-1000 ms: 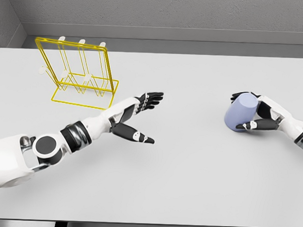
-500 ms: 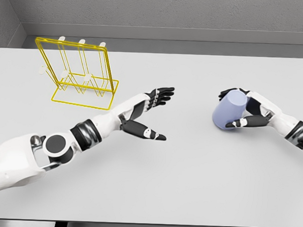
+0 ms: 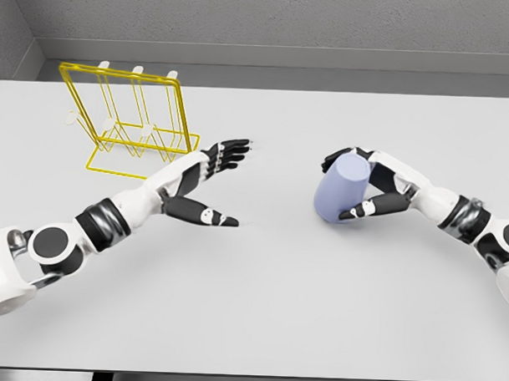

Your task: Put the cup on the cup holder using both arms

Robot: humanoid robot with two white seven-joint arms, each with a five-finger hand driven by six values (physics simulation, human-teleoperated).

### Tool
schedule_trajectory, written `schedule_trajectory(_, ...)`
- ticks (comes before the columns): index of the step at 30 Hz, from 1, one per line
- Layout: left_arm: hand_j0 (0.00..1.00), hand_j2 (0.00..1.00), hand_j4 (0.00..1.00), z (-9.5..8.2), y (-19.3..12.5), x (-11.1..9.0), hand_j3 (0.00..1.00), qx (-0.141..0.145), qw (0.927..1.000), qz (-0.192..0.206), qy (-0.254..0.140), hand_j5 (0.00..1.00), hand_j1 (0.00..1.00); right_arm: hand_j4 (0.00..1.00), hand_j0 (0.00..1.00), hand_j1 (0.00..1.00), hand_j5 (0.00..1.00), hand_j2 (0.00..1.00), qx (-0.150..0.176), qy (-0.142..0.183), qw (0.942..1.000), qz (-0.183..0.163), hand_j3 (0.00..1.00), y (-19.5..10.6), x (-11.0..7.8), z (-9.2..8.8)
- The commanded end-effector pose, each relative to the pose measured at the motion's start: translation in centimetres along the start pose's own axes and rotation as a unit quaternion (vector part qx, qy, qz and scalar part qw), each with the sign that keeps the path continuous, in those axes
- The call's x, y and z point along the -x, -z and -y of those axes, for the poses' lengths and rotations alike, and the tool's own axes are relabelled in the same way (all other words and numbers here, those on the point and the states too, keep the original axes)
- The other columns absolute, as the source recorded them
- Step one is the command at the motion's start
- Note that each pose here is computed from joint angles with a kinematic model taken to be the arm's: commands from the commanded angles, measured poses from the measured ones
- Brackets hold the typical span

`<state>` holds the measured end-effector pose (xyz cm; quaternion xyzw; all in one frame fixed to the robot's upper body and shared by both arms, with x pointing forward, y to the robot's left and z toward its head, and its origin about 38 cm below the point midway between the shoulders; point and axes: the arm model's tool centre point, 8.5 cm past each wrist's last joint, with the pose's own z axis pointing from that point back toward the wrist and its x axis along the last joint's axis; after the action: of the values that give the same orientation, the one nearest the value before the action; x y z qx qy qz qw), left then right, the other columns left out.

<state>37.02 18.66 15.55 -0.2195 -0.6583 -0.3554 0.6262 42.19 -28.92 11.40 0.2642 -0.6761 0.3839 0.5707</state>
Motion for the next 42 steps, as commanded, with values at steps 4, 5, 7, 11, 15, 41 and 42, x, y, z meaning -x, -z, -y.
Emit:
schedule_trajectory(4, 1.00, 1.00, 1.00, 0.2, -1.4, 0.0, 1.00, 0.043, 0.9989, 0.020, 0.005, 1.00, 1.00, 0.67, 0.67, 0.67, 0.67, 0.67, -0.020, 0.016, 0.9996, 0.010, 0.67, 1.9, 0.3, -1.6)
schedule_trajectory(5, 1.00, 1.00, 1.00, 0.1, -1.4, 0.0, 1.00, 0.042, 0.9989, 0.019, 0.006, 1.00, 1.00, 0.67, 0.67, 0.67, 0.67, 0.67, -0.022, 0.018, 0.9995, 0.015, 0.67, 2.4, 0.2, -1.8)
schedule_trajectory(7, 1.00, 1.00, 1.00, 0.1, -1.5, 0.1, 1.00, 0.041, 0.9990, 0.018, 0.006, 1.00, 1.00, 0.67, 0.67, 0.67, 0.67, 0.67, -0.027, 0.021, 0.9993, 0.013, 0.67, 2.6, 0.3, -2.1)
schedule_trajectory(11, 1.00, 1.00, 1.00, -0.2, -1.4, -0.1, 1.00, 0.037, 0.9991, 0.017, 0.009, 1.00, 1.00, 0.67, 0.67, 0.67, 0.67, 0.67, -0.045, 0.025, 0.9984, 0.025, 0.67, 4.3, -0.1, -3.1)
schedule_trajectory(15, 1.00, 1.00, 1.00, -0.4, -1.6, 0.0, 1.00, 0.035, 0.9992, 0.013, 0.012, 1.00, 1.00, 0.67, 0.67, 0.67, 0.67, 0.67, -0.060, 0.035, 0.9974, 0.022, 0.67, 5.6, 0.0, -4.0)
schedule_trajectory(41, 1.00, 1.00, 1.00, -1.8, -3.2, 0.3, 1.00, 0.023, 0.9994, -0.005, 0.026, 1.00, 1.00, 0.67, 0.67, 0.67, 0.67, 0.67, -0.089, 0.072, 0.9933, -0.012, 0.67, 10.2, 1.8, -7.0)
schedule_trajectory(42, 1.00, 1.00, 1.00, -1.8, -3.2, 0.3, 1.00, 0.023, 0.9994, -0.005, 0.026, 1.00, 1.00, 0.68, 0.68, 0.68, 0.68, 0.68, -0.089, 0.072, 0.9934, -0.013, 0.68, 10.2, 1.9, -7.0)
